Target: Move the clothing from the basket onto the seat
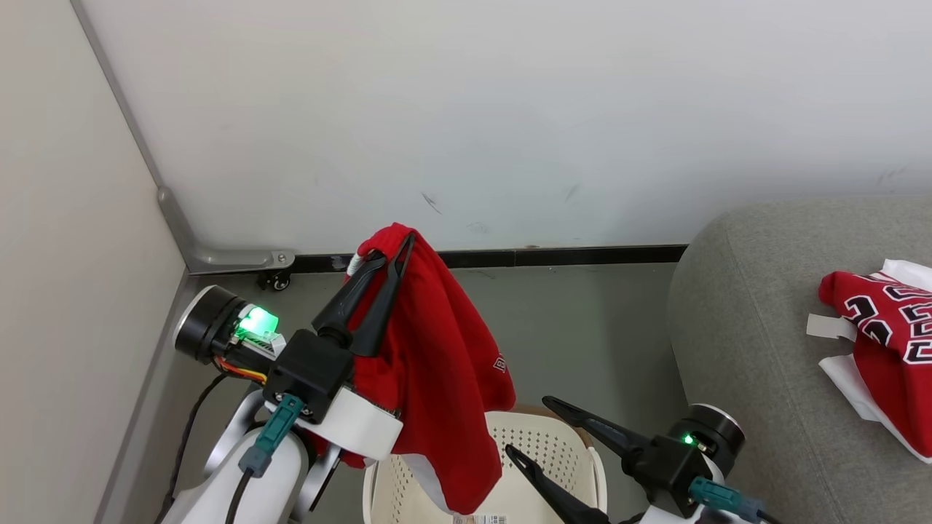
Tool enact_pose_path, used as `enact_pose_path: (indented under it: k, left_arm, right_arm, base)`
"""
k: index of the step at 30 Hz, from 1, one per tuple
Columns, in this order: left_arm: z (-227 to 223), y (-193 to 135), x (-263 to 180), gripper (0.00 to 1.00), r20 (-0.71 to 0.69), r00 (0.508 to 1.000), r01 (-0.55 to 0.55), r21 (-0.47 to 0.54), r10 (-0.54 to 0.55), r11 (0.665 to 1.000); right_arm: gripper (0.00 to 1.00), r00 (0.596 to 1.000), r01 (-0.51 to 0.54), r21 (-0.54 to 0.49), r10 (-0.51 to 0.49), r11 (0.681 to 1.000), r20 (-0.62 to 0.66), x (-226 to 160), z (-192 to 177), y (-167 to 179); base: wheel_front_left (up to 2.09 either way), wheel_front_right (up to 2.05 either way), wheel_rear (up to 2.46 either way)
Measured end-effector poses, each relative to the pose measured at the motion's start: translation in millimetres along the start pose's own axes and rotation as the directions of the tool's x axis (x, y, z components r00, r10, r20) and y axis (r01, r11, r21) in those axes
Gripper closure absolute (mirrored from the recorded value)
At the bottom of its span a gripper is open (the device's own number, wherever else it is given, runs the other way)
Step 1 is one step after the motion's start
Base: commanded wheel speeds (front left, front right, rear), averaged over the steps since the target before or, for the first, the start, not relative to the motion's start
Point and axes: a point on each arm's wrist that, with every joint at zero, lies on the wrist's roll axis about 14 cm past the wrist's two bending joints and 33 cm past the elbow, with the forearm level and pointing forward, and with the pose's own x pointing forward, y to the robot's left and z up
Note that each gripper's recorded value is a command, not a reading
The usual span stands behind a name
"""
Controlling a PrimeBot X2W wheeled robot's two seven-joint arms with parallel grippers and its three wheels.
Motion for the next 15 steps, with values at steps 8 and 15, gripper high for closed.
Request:
enact_pose_path:
  k: [8, 15]
  left_arm:
    - [20.5, -10.3, 7.0, 1.00, 0.059, 0.997, 0.043, -0.002, -0.043, 0.999]
    - [32.1, -23.6, 9.8, 1.00, 0.084, 0.993, 0.086, -0.004, -0.086, 0.996]
  right_arm:
    - [0.00, 1.000, -0.003, 0.012, 0.003, 1.000, 0.005, -1.3, 3.7, -1.2]
    - [0.00, 1.000, -0.008, 0.030, 0.008, 1.000, 0.007, 0.2, 3.9, -0.1]
  base:
    - [0.00, 0.00, 0.00]
    - [0.00, 0.00, 0.00]
